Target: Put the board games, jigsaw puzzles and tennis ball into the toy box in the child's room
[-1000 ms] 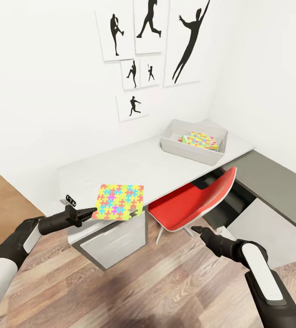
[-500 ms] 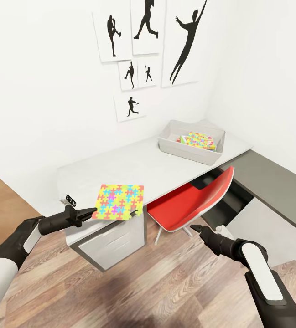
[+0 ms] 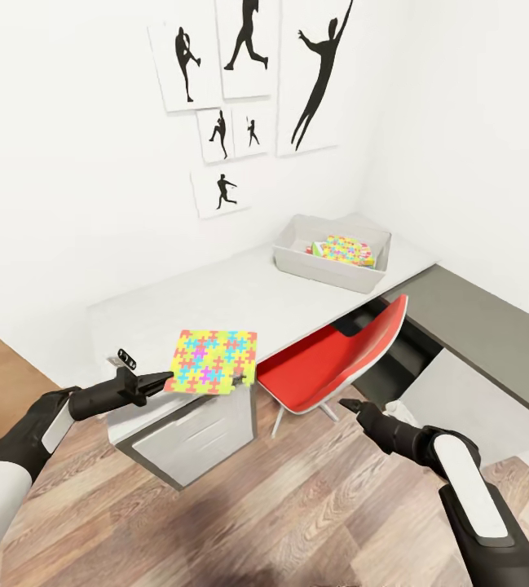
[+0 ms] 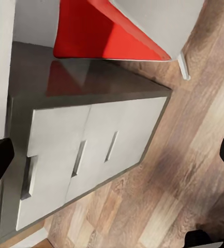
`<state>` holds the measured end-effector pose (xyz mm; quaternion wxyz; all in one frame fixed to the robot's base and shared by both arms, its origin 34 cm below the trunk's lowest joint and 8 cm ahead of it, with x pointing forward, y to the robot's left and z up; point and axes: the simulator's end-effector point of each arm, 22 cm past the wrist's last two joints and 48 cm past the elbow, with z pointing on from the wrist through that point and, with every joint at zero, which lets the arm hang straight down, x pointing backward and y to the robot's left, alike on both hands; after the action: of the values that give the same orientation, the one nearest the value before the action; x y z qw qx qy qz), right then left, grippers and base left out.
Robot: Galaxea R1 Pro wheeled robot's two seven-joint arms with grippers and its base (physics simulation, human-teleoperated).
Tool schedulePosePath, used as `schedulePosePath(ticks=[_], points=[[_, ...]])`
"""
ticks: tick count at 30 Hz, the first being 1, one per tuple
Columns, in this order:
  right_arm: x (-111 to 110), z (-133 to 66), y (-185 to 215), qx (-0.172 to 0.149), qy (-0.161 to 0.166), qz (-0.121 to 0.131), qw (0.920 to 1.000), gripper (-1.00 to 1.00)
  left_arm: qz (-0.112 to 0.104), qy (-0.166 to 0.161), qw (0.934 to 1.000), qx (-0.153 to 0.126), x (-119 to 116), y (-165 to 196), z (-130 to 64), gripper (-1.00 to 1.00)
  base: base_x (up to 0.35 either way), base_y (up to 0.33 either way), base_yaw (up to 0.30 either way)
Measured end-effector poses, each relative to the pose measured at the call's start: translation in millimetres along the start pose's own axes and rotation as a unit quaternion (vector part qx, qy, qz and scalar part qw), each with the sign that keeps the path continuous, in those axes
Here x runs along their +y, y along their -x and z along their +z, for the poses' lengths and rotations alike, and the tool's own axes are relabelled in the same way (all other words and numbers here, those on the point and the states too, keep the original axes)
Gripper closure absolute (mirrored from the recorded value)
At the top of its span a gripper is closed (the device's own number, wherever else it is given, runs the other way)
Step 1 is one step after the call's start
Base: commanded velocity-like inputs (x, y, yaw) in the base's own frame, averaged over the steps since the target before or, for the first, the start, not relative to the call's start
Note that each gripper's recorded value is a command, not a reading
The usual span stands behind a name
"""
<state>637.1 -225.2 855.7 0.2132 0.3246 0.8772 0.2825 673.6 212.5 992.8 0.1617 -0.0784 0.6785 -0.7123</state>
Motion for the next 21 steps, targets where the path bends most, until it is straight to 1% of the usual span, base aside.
schedulePosePath(ticks=[4,7,21], points=[[2,-1.2,1,-0.001,0.002,-0.001,1.0,-1.0,0.001,0.0,1.0,0.0,-2,0,0.1,1.0,0.0,0.0,-0.214],[4,-2.6,2,-0.003,0.004,-0.001,1.0,-1.0,0.003,-0.001,1.0,0.0,-4,1,0.1,1.0,0.0,0.0,-0.102],[15,-9.4,5,-0.009,0.014,-0.007,0.9998,-1.0,0.015,-0.005,0.9999,0.0,-17,2,0.7,1.0,0.0,0.0,-0.007]])
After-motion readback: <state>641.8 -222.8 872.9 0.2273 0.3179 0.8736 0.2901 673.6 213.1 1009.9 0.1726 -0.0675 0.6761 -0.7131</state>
